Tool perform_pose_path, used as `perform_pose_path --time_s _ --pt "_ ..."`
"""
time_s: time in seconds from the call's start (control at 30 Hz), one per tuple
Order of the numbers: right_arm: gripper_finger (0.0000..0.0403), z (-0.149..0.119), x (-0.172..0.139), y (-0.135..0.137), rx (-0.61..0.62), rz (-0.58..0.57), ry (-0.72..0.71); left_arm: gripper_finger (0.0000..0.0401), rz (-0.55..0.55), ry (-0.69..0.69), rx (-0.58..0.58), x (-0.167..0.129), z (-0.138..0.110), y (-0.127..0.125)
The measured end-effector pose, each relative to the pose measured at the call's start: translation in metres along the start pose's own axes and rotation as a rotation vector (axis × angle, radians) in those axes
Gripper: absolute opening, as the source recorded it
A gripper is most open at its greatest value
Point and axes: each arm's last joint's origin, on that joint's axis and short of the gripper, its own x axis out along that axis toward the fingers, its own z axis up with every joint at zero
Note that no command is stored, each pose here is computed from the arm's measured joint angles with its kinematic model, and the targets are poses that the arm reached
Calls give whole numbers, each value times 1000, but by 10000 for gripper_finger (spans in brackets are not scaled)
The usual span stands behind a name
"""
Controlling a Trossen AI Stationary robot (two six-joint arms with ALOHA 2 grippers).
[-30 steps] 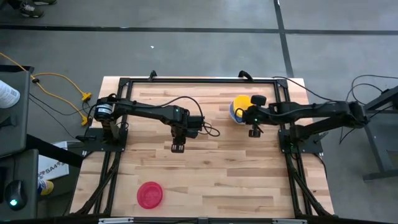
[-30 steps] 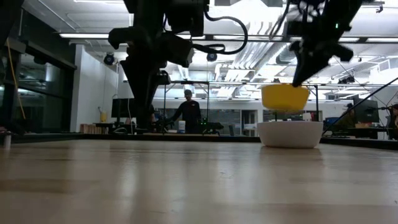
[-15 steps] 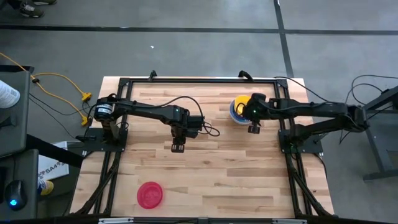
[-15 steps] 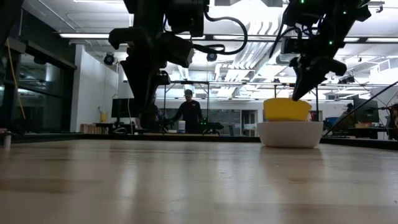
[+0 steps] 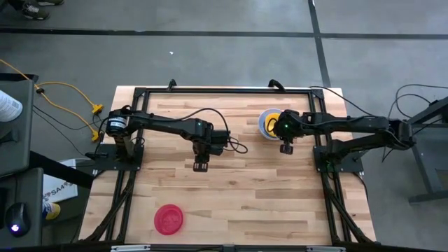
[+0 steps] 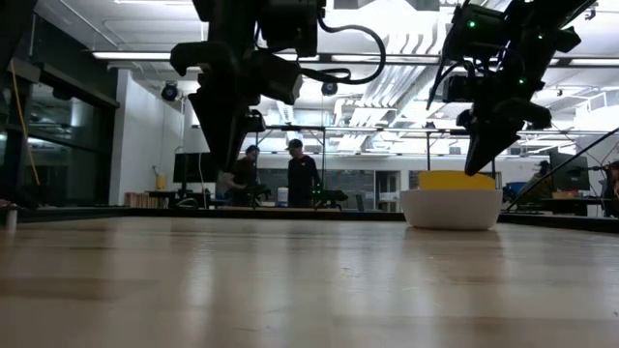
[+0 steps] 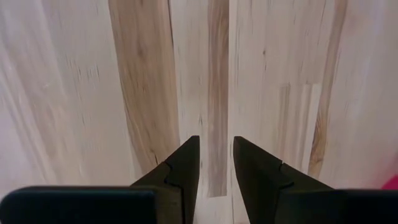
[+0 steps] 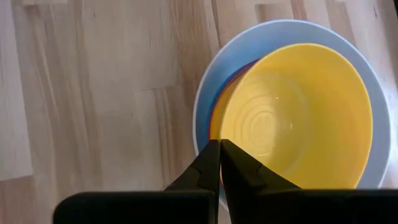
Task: Nest bowls inside each other
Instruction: Stack the yellow bowl on the purple bowl
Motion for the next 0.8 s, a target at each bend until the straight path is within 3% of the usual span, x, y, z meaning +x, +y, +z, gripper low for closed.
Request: perform_pose_path --time_s 0.3,0.57,0.8 --pt "14 6 2 -1 -2 -4 -56 97 -1 -5 -22 0 0 0" --pt "42 9 29 2 -11 18 43 97 -1 -4 -26 0 0 0" --pt "62 18 39 2 -25 27 -11 97 -2 1 -25 0 0 0"
